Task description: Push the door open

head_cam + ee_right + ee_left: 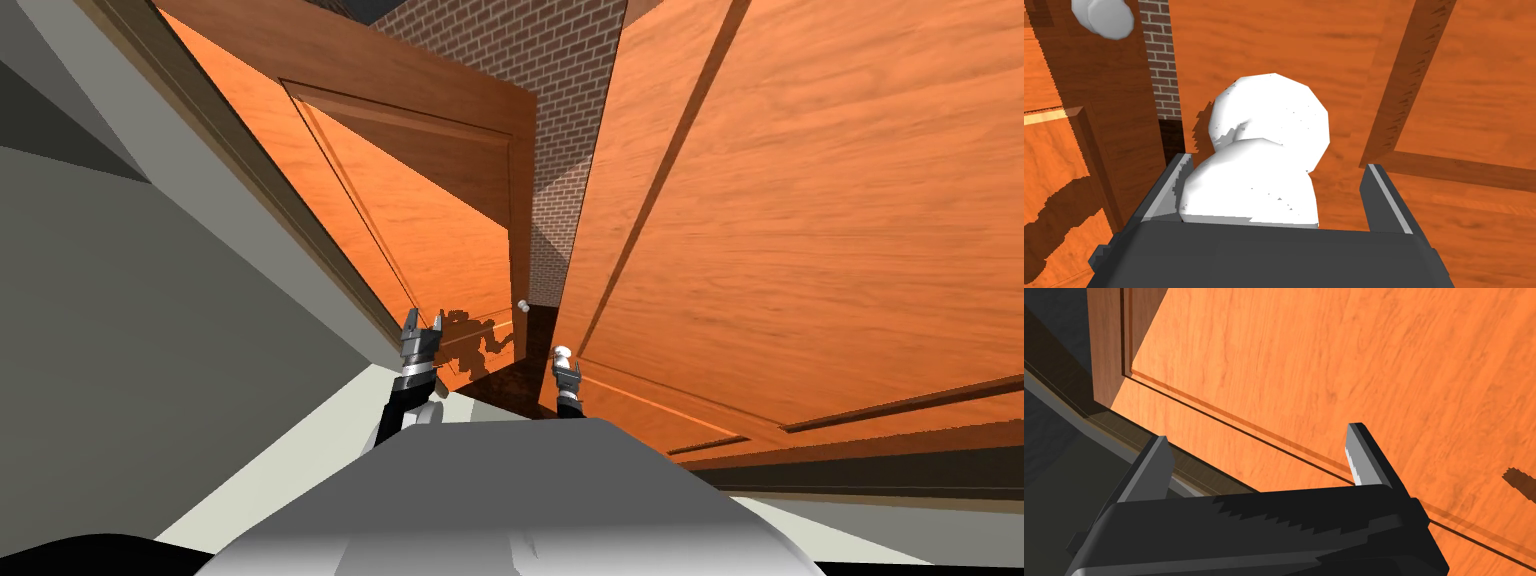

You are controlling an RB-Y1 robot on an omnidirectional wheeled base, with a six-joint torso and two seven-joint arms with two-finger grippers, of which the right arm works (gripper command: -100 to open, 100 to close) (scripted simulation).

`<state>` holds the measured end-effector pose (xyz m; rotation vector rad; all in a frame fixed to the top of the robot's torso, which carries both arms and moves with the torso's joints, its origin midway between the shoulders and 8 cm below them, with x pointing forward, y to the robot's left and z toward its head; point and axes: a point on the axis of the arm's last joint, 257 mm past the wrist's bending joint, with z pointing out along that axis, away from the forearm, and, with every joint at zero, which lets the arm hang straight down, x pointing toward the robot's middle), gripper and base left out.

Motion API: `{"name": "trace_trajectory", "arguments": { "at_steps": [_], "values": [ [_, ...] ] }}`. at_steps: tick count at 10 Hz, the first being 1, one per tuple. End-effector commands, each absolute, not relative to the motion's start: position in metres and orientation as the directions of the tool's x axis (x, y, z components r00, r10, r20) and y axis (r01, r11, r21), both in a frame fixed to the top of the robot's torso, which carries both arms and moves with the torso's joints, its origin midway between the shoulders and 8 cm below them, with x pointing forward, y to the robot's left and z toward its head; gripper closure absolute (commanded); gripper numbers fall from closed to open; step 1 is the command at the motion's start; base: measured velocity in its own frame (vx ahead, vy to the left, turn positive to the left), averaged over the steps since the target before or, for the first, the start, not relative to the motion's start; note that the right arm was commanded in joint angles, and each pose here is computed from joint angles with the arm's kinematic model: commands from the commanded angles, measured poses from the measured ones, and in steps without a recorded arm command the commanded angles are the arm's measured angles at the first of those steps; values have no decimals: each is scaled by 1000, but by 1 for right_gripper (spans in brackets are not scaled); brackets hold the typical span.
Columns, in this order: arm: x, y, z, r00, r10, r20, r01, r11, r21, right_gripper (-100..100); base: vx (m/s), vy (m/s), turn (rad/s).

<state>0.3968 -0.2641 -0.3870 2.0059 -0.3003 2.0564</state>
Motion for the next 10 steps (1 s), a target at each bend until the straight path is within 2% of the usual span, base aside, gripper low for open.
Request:
{"name": "trace_trajectory", "arguments": {
  "at_steps": [1, 10],
  "values": [
    [397, -285, -383, -30, 51, 998, -367, -930, 37, 100, 82, -30, 51],
    [397, -306, -380, -32, 57, 998, -433, -900, 38, 100, 44, -20, 24]
  ]
}}
